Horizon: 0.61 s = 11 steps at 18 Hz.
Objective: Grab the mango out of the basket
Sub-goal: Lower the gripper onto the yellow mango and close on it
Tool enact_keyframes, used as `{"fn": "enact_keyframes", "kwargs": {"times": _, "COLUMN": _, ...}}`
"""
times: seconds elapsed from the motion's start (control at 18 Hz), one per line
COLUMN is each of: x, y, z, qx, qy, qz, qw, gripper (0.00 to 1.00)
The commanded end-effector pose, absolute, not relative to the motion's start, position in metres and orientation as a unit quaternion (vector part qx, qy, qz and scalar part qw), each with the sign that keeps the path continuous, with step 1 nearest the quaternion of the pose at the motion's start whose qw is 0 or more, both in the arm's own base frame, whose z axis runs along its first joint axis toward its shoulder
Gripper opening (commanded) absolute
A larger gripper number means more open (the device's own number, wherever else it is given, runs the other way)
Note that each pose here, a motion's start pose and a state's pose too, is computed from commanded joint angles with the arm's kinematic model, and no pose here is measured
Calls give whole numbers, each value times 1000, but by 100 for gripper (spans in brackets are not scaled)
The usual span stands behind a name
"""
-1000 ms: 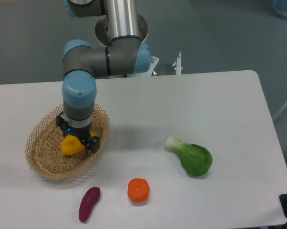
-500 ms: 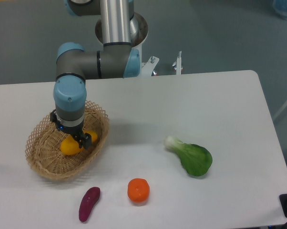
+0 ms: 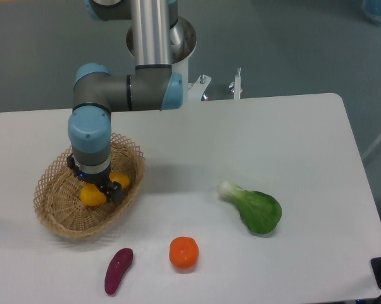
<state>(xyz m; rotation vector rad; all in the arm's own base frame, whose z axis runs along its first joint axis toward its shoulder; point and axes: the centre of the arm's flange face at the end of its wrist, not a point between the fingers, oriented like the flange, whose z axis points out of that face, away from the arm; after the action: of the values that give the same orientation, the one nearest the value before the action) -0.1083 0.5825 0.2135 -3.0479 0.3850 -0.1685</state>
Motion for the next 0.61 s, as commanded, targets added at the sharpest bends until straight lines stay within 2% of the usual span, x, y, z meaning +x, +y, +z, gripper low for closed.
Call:
{"fn": "enact_keyframes", "kwargs": {"times": 0.06, "x": -107, "y": 583, "z": 213, "qx": -990, "qy": 126, "qz": -55, "qw": 32, "gripper": 100}}
{"fn": "enact_keyframes", "kwargs": {"times": 0.11, "x": -107, "y": 583, "z": 213, "qx": -990, "qy": 125, "qz": -55, "qw": 32, "gripper": 89}}
{"fn": "enact_keyframes", "kwargs": {"times": 0.17, "x": -107, "y": 583, "z": 213, "qx": -990, "qy": 124, "qz": -55, "qw": 32, "gripper": 71}}
{"fn": "enact_keyframes", "kwargs": {"times": 0.28, "x": -105, "y": 583, "z": 214, "qx": -990, "qy": 126, "qz": -55, "qw": 31, "gripper": 43}}
{"fn": "enact_keyframes", "kwargs": {"times": 0.39, "x": -105, "y": 583, "z": 215, "qx": -990, "qy": 126, "qz": -55, "qw": 31, "gripper": 25}}
{"fn": "enact_keyframes", "kwargs": {"times": 0.5, "x": -105, "y": 582, "z": 216, "qx": -990, "qy": 126, "qz": -54, "qw": 31, "gripper": 12}}
{"fn": "enact_keyframes", "kwargs": {"times": 0.61, "x": -104, "y": 582, "z": 221, "qx": -990, "qy": 123, "qz": -53, "qw": 34, "gripper": 10}}
